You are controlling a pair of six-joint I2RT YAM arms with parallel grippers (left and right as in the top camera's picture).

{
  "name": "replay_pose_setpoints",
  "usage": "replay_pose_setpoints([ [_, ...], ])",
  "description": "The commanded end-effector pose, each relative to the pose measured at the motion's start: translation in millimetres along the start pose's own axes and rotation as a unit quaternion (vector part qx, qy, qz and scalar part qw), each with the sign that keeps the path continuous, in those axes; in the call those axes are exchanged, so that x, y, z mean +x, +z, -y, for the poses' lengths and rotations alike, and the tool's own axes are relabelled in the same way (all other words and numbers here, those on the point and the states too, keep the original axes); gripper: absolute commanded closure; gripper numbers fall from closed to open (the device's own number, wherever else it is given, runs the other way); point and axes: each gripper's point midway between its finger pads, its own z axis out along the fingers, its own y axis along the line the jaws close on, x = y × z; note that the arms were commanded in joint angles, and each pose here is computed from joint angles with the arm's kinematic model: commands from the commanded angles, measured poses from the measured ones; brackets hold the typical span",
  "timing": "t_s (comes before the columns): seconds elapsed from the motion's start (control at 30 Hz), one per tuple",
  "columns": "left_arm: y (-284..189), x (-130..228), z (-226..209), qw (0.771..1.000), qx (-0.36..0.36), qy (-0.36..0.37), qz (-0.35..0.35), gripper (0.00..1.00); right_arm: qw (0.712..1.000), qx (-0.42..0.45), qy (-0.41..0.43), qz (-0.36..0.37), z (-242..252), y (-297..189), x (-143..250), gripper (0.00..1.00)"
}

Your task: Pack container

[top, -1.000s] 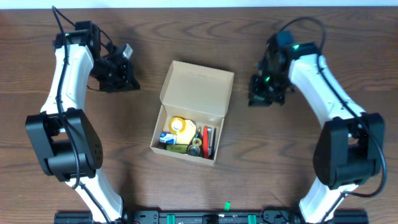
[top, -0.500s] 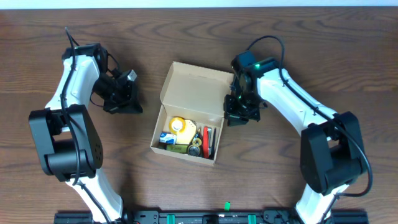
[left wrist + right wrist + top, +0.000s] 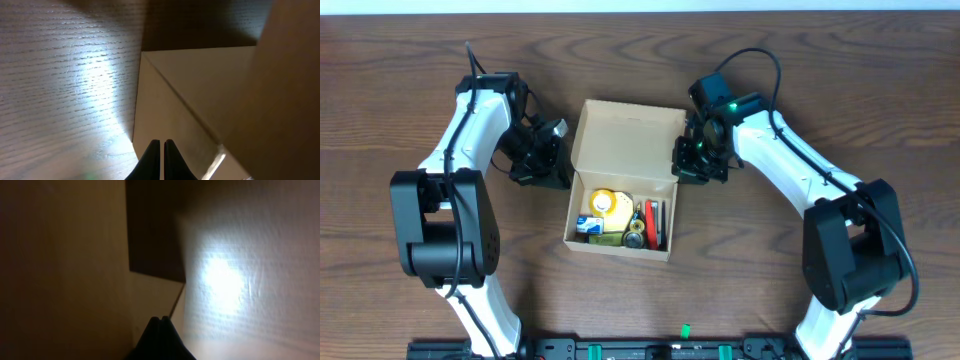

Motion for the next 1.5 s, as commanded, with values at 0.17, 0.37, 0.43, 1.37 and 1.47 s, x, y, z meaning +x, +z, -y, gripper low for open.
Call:
replay_pose_setpoints([
  [0.17, 2, 3, 4, 1.0, 0.001, -0.002, -0.005, 0.94, 1.0, -0.014, -0.007, 0.012, -2, 1, -9, 0.99],
  [0.37, -5, 22, -6, 0.999, -0.003, -0.037, -0.037, 0.94, 0.997, 0.035, 0.023, -0.058, 24, -3, 25, 0.99],
  [0.43, -7, 26, -5, 0.998, 0.005, -0.052, -0.042, 0.94, 0.996, 0.045, 0.025, -0.074, 26, -3, 35, 0.99],
  [1.37, 8, 0, 30, 0.999, 0.032, -0.025, -0.002, 0.94, 0.999, -0.007, -0.032, -0.019, -14, 9, 15, 0.99],
  [1.47, 7, -16, 30, 0.999, 0.033, -0.028, 0.028, 0.94, 0.999, -0.023, -0.034, 0.007, -17, 6, -1, 0.99],
])
